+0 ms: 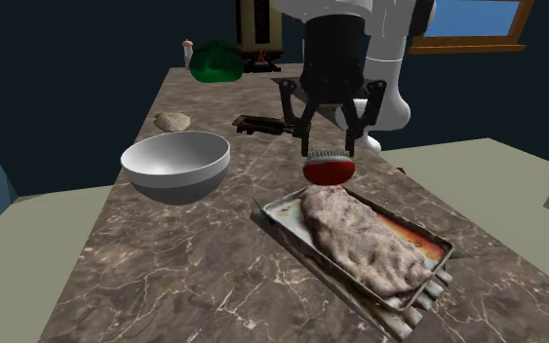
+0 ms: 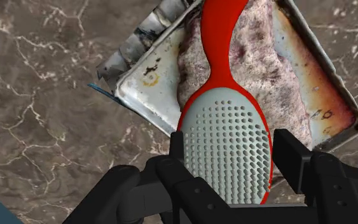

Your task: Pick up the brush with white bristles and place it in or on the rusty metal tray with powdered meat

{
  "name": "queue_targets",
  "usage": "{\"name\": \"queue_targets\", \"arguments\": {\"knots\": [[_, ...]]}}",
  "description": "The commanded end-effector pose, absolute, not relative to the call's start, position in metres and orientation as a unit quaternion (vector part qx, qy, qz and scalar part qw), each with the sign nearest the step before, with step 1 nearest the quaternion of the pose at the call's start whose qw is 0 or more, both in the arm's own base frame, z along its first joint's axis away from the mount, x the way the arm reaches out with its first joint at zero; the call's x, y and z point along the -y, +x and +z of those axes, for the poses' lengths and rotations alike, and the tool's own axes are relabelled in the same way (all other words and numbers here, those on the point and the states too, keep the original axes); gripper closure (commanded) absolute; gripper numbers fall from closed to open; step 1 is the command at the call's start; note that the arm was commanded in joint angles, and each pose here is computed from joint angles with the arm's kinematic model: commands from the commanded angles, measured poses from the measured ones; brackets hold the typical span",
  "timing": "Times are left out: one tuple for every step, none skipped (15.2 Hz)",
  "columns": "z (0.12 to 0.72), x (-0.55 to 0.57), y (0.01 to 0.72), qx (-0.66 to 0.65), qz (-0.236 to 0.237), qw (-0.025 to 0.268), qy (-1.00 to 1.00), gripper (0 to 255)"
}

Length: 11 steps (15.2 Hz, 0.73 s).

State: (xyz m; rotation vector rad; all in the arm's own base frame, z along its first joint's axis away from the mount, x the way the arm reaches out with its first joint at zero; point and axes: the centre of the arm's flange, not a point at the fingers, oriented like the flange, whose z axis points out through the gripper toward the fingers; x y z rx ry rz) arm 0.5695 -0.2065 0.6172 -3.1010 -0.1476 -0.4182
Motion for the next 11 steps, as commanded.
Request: {"name": "queue_targets", "arguments": {"knots": [[0.618,0.187,0.591,0.047,-0.134,0.005,-0.990,255],[0.617,0.179,0.601,0.047,-0.134,0.005,-0.990,255],[0.617,0.170,0.610,0.047,-0.134,0.005,-0.990,255],[0.617,0.158,0.623,0.047,-0.134,0.005,-0.990,255],[0.611,0.158,0.623,0.047,-0.134,0.005,-0.990,255],[0.606,0.158,0.623,0.047,-0.134,0.005,-0.990,255],[0.601,0.158,0.623,0.047,-0.134,0.005,-0.990,255],[0.595,0.158,0.623,0.047,-0.134,0.005,-0.990,255],[0.590,0.158,0.623,0.047,-0.134,0.005,-0.990,255],[0.585,0.158,0.623,0.047,-0.134,0.005,-0.990,255],[0.580,0.158,0.623,0.047,-0.134,0.005,-0.990,255]]}}
